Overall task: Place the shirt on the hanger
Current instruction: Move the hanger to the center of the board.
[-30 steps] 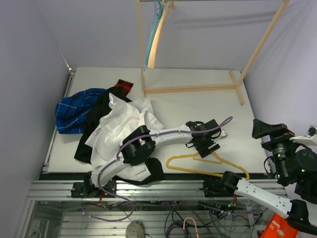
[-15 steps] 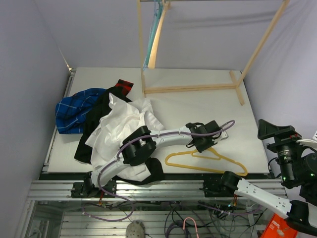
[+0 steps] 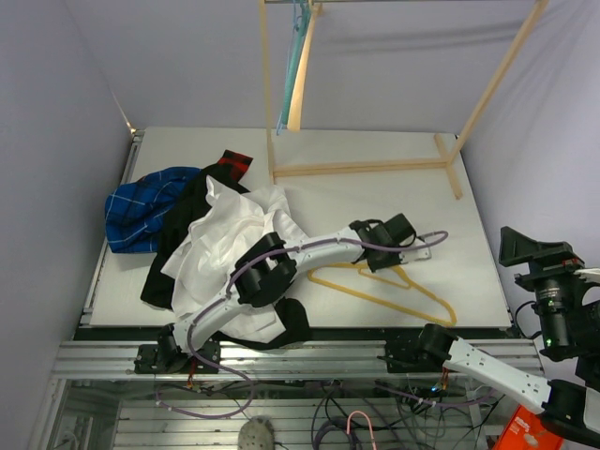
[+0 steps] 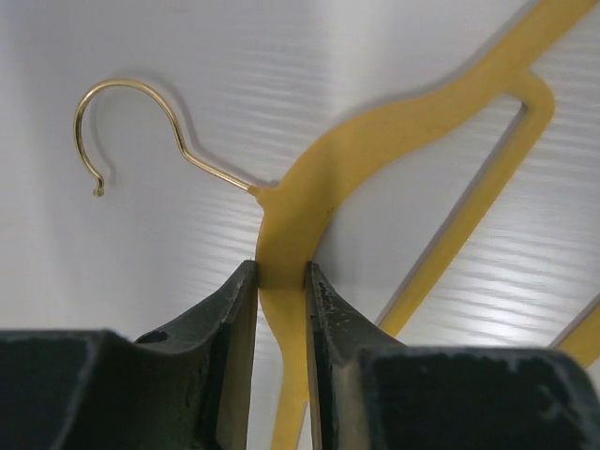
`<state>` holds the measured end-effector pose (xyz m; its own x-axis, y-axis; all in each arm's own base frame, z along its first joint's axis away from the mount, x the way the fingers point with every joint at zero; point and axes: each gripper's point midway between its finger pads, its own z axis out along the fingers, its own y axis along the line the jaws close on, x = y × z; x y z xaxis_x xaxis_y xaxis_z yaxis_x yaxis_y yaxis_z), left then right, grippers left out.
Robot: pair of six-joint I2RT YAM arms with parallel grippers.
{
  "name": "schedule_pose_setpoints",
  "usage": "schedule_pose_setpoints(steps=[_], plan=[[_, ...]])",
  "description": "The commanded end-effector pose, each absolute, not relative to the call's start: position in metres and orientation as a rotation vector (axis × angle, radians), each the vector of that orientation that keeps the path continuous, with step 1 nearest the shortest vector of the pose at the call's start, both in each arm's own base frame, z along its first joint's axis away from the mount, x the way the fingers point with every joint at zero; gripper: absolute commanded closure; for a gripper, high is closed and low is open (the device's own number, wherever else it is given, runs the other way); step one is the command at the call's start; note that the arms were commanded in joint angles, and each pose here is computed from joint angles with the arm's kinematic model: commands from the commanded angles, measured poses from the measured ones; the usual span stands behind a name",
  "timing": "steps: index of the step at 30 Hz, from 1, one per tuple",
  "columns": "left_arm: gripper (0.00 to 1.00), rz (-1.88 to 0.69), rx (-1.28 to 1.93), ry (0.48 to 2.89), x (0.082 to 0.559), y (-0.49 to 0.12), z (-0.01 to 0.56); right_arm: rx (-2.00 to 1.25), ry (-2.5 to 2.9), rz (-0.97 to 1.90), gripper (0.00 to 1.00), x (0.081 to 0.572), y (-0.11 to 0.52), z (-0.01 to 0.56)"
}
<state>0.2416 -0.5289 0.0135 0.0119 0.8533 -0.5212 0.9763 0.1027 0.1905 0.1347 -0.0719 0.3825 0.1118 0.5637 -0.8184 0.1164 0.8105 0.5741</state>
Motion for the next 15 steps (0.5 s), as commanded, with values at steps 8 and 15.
schedule_pose_setpoints(steps=[8, 15], plan=[[0.74, -0.056, 2.166, 1.995, 0.317, -0.415, -0.096, 0.55, 1.477, 0.32, 0.07, 0.137, -0.07, 0.37], [0.93, -0.047, 2.269, 1.869, 0.337, -0.396, -0.076, 0.342, 1.693, 0.157, 0.02, 0.16, -0.019, 0.328]])
